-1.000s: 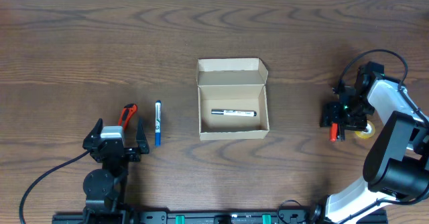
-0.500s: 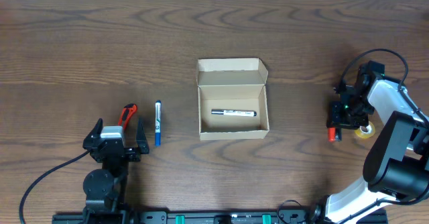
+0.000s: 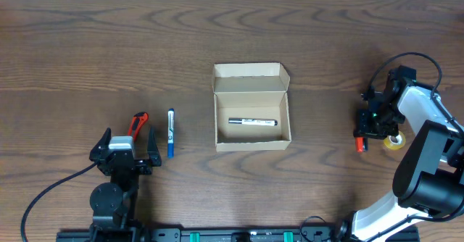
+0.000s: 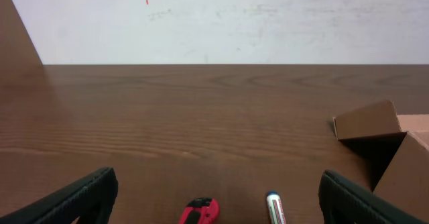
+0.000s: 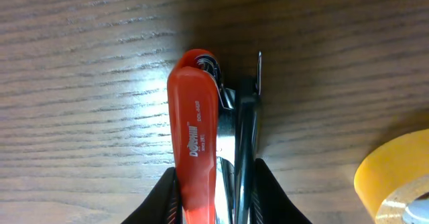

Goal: Pack container
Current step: 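Carry the stapler into the box and open right gripper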

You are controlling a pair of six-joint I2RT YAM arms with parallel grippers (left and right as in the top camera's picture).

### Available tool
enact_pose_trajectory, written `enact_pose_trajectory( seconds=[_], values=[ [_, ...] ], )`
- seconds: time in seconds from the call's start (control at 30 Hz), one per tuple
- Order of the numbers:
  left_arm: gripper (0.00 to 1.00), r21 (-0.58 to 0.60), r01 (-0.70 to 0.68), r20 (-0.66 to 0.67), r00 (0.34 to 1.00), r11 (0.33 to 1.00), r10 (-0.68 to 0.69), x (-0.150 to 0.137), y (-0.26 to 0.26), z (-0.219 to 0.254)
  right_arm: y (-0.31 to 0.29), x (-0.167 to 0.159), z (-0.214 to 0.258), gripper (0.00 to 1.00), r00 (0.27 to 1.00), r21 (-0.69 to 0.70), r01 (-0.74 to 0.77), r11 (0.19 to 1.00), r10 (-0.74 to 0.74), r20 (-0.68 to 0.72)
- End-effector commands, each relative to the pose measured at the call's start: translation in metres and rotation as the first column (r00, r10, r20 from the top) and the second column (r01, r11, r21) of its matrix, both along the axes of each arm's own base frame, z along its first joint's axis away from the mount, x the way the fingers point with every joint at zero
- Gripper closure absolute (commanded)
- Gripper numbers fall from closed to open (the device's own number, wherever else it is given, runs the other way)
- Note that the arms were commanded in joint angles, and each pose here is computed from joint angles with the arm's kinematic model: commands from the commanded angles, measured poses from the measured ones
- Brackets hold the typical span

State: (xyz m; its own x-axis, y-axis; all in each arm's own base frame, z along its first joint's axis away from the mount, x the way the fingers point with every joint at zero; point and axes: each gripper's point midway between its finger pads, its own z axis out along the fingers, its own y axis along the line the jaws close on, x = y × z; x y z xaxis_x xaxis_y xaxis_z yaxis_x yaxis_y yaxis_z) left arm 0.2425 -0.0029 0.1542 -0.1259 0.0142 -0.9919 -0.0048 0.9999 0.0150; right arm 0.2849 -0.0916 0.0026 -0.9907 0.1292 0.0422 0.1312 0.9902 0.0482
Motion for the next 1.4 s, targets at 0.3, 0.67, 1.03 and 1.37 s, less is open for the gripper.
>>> enact_pose_trajectory(
  seconds=[0.3,0.67,1.03,1.37],
  values=[
    [0.05,-0.009,-0.002,-0.042,0.999,1.0,0.002,0.0,0.0,-0.019,0.013,0.027,0.037,0.99,0.988,0.025,-0.031,0.999,0.027,0.154],
    [0.05,-0.009,-0.002,-0.042,0.999,1.0,0.001,0.0,0.0,-0.019,0.069,0.047,0.129,0.99,0.868,-0.048,-0.257,0.965,0.252,0.428],
    [0.05,-0.01,-0.001,-0.042,0.999,1.0,0.001,0.0,0.0,-0.019,0.197,0.031,0.16,0.99,0.453,-0.086,-0.805,0.587,0.702,0.55],
    [0.05,-0.009,-0.001,-0.042,0.999,1.0,0.001,0.0,0.0,-0.019,0.272,0.022,0.208,0.99,0.177,-0.202,-0.91,0.363,0.779,0.602]
  ],
)
